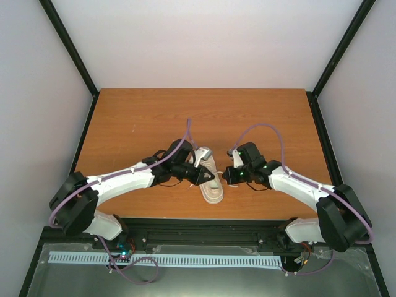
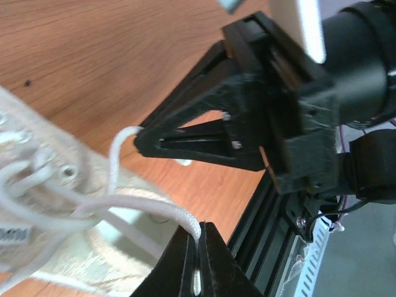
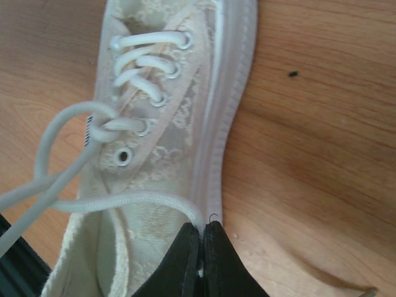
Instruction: Tie the shoes
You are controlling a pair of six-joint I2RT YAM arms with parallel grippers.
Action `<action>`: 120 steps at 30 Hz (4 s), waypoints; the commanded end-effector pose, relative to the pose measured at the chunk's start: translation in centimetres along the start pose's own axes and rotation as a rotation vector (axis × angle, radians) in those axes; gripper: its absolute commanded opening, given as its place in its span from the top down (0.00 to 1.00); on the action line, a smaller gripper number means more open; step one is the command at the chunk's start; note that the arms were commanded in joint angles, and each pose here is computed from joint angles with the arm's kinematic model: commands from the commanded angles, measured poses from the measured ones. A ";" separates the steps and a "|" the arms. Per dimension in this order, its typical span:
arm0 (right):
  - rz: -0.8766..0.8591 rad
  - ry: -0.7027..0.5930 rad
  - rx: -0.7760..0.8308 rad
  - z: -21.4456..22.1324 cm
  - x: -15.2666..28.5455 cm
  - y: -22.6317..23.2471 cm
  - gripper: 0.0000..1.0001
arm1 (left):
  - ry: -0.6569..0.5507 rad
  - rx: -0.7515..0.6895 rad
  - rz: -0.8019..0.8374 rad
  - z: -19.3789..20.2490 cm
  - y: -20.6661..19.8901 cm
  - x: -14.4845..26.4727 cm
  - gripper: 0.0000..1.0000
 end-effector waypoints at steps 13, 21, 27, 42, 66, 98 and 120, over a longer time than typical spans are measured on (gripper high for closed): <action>-0.200 -0.068 0.097 -3.0 1.2 2.8 0.97 | 0.142 -0.073 -0.060 3.7 0.2 -2.5 0.77; -0.172 -0.058 0.083 -2.4 0.7 2.1 0.97 | -0.098 -0.004 -0.156 0.7 -0.5 2.9 0.32; -0.168 -0.050 0.085 -2.2 0.6 2.0 0.97 | -0.129 0.139 -0.213 -0.4 2.3 3.6 0.28; -0.161 -0.054 0.087 -1.9 0.7 1.8 0.97 | -0.173 0.358 -0.183 -2.4 5.9 0.5 0.56; -0.143 -0.086 0.141 -3.7 0.5 2.2 0.97 | -0.176 0.389 -0.158 -2.5 6.4 -0.6 0.99; -0.194 0.047 0.219 -2.8 -4.7 4.3 0.97 | -0.246 0.303 -0.192 -2.8 6.5 0.7 0.99; -0.134 0.059 0.173 -2.4 -4.8 3.4 0.97 | -0.243 0.178 -0.093 -2.1 5.1 0.9 0.99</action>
Point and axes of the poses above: each gripper's point midway between its finger pads, its own x axis back along the fingers, its own y axis along the line the jaws close on, z = x × y, the point moved 3 cm from there along x, back along the fingers, and after that the axes turned 1 degree about x, right-handed, at the moved point
